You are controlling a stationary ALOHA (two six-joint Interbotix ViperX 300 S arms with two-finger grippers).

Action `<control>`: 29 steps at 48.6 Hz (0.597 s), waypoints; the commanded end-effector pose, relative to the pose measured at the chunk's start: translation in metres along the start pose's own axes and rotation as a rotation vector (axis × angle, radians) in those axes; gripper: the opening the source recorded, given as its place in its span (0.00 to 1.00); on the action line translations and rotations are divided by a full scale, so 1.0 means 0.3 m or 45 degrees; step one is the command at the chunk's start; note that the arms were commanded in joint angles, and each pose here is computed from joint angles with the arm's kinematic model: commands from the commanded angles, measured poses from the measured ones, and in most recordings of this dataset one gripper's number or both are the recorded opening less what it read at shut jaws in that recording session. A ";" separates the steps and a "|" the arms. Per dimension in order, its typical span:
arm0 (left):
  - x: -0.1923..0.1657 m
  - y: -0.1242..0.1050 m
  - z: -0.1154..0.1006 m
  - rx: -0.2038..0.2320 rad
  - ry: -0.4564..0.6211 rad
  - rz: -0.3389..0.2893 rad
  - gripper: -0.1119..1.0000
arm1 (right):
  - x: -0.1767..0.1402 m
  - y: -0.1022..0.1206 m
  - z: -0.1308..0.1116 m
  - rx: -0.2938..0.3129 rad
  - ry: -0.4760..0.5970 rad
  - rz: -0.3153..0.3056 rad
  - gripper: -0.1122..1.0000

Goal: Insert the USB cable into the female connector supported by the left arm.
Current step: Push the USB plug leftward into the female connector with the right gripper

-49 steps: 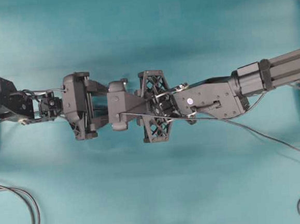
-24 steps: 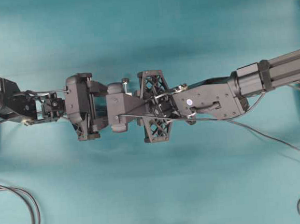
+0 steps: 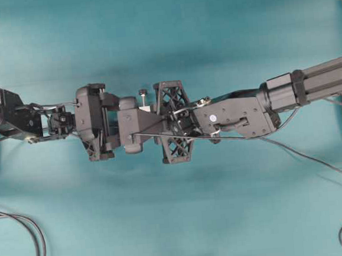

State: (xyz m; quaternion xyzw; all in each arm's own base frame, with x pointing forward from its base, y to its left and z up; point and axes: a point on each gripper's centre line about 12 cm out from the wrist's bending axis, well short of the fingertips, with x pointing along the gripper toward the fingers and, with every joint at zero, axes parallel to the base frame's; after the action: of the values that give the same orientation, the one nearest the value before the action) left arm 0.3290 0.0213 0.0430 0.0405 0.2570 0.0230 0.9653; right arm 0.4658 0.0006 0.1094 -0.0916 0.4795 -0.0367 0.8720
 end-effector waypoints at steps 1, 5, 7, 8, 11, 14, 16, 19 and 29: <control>0.056 -0.027 0.063 0.039 -0.050 -0.029 0.79 | -0.055 -0.008 0.108 -0.014 -0.123 -0.005 0.29; 0.057 -0.032 0.065 0.041 -0.053 -0.034 0.79 | -0.053 -0.012 0.103 -0.042 -0.111 -0.011 0.29; 0.058 -0.034 0.069 0.040 -0.057 -0.035 0.79 | -0.054 -0.010 0.102 -0.051 -0.108 -0.011 0.29; 0.058 -0.036 0.068 0.041 -0.055 -0.037 0.79 | -0.052 -0.009 0.102 -0.053 -0.108 -0.011 0.29; 0.058 -0.036 0.069 0.041 -0.057 -0.037 0.79 | -0.052 -0.009 0.100 -0.053 -0.106 -0.011 0.29; 0.057 -0.036 0.068 0.041 -0.055 -0.037 0.79 | -0.050 -0.011 0.096 -0.050 -0.102 -0.012 0.29; 0.054 -0.036 0.066 0.041 -0.053 -0.037 0.79 | -0.051 -0.009 0.095 -0.048 -0.100 -0.011 0.29; 0.050 -0.036 0.065 0.037 -0.053 -0.037 0.79 | -0.048 -0.008 0.091 -0.047 -0.096 -0.010 0.29; 0.030 -0.035 0.065 0.033 -0.057 -0.037 0.79 | -0.047 0.006 0.078 -0.054 -0.087 -0.002 0.29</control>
State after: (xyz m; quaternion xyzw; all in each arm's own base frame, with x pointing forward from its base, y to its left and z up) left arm 0.3301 0.0208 0.0451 0.0405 0.2577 0.0222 0.9651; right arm 0.4658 0.0029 0.1087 -0.1084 0.4840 -0.0280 0.8679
